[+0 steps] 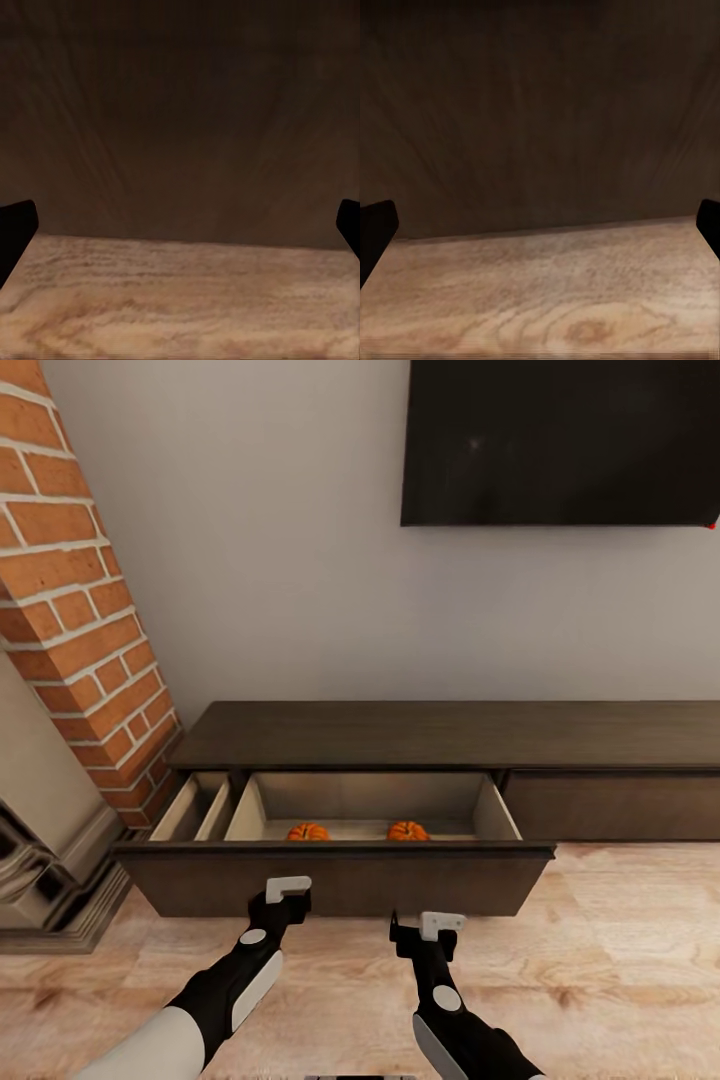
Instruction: Place each of the two pumpkins and all three candles from the living room inside a cabinet in the living room (use any cabinet), then make sure every cabinet is closed, and position the cauldron so it is next to a table in the living room.
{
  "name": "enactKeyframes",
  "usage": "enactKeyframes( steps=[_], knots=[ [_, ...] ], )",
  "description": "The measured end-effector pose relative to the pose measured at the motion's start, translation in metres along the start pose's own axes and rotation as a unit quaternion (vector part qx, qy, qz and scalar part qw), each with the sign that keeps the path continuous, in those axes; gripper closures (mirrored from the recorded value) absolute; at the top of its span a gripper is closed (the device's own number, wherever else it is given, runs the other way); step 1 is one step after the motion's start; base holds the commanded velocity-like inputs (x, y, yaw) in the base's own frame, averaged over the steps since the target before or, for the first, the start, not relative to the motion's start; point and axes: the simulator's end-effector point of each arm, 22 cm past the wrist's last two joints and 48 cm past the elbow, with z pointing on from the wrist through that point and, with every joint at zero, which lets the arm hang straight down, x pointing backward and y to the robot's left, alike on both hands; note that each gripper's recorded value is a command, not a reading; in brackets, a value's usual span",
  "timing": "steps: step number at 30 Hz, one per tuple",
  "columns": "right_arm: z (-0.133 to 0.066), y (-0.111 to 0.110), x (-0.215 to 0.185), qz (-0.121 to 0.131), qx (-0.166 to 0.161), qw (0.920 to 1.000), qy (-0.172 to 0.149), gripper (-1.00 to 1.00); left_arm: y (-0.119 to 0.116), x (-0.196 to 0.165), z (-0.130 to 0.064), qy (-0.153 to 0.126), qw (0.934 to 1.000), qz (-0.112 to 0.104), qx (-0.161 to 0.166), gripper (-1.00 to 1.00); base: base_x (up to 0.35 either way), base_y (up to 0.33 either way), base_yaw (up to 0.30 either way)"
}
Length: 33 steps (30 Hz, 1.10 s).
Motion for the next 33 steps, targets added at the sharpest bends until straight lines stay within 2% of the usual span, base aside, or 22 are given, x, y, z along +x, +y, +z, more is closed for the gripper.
enactKeyframes(
  steps=[4, 9, 14, 18, 23, 33],
  knots=[
    [0.002, -0.001, 0.009, 0.007, 0.001, 0.9999, 0.009, -1.0, 0.0, 0.01, 0.004, 0.008, 1.0, 0.0, 0.0, -1.0, 0.0, 0.0, 0.0],
    [0.005, -0.001, 0.02, 0.026, 0.004, 0.9994, 0.022, -1.0, -0.002, 0.024, 0.007, 0.02, 0.9998, 0.007, 0.003, -1.0, 0.0, 0.0, 0.0],
    [0.007, 0.001, 0.015, 0.043, 0.006, 0.9989, 0.019, -1.0, -0.006, 0.04, 0.009, 0.032, 0.9992, 0.024, 0.008, -1.0, 0.0, 0.0, 0.0],
    [0.012, -0.014, 0.009, 0.069, 0.027, 0.997, 0.022, -1.0, -0.008, 0.041, 0.008, 0.032, 0.999, 0.03, 0.01, -1.0, 0.0, 0.0, 0.0],
    [0.018, -0.034, 0.017, 0.089, 0.052, 0.9929, 0.059, -1.0, -0.009, 0.042, 0.008, 0.032, 0.9989, 0.032, 0.011, -1.0, 0.0, 0.0, 0.0],
    [0.019, -0.038, 0.019, 0.097, 0.058, 0.9913, 0.068, -1.0, -0.008, 0.041, 0.008, 0.032, 0.9989, 0.033, 0.01, -1.0, 0.117, 0.031, 0.0]
  ],
)
